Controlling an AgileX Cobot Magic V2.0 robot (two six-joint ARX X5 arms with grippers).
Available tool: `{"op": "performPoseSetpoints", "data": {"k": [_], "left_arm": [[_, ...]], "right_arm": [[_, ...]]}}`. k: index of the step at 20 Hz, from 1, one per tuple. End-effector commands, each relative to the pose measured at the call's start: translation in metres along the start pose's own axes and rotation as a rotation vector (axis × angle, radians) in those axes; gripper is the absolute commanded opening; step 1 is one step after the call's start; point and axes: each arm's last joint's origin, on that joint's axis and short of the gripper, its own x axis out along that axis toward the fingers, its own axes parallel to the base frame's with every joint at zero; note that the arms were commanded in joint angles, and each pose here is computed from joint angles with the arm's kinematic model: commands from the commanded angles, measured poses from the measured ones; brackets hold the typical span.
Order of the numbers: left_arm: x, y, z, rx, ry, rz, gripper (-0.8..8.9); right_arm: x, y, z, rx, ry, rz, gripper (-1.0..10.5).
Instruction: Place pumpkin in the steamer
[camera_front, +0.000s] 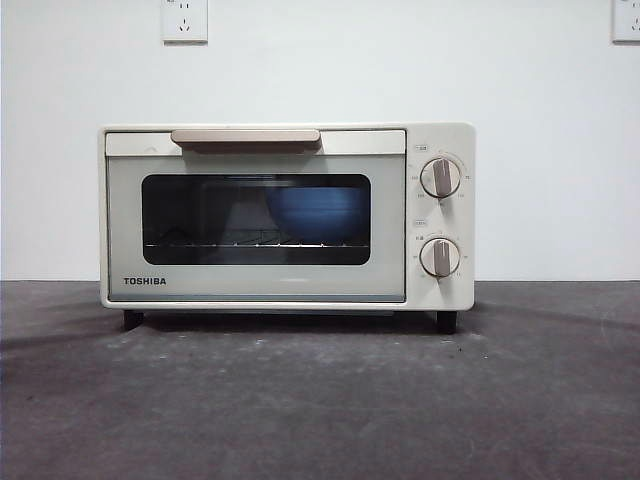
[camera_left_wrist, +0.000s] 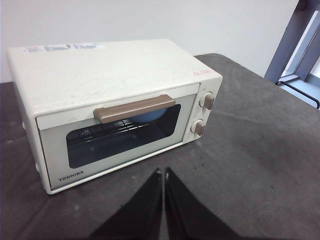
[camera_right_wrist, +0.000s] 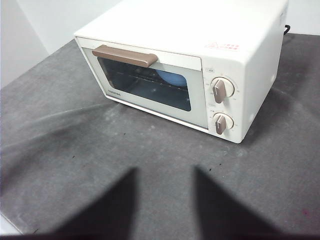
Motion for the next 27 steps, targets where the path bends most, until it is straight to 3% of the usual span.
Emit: {"op": "performPoseSetpoints", "data": {"k": [1,13,21,25,26,27], "left_arm": [[-0.002,-0.001,0.005,0.026,-0.022,0.002,0.18],[-0.002,-0.001,0.005,0.028,-0.026,0.002,0.18],[0.01,0.006,-0.013,0.01,0.006,0.005,0.18],[0.029,0.016,-0.046,-0.003,0.011,0.005,0.18],[0.048,0.035,-0.106,-0.172,-0.071,0.208,0.19],[0.05,0.038,-0.116,-0.184,-0.093,0.255,0.19]], "right_arm": [[0.0,0.001,0.002,0.006,-0.008,0.007,0.2],[-0.001,0.001,0.003,0.006,-0.018,0.002,0.2],[-0.001,0.001,0.003,0.006,-0.019,0.002,0.2],[-0.001,0.001,0.003,0.006,-0.019,0.002,0.2],[-0.001,0.001,0.003,0.006,-0.02,0.002,0.2],[-0.001,0.001,0.003,0.006,-0.019,0.002,0.2]]}}
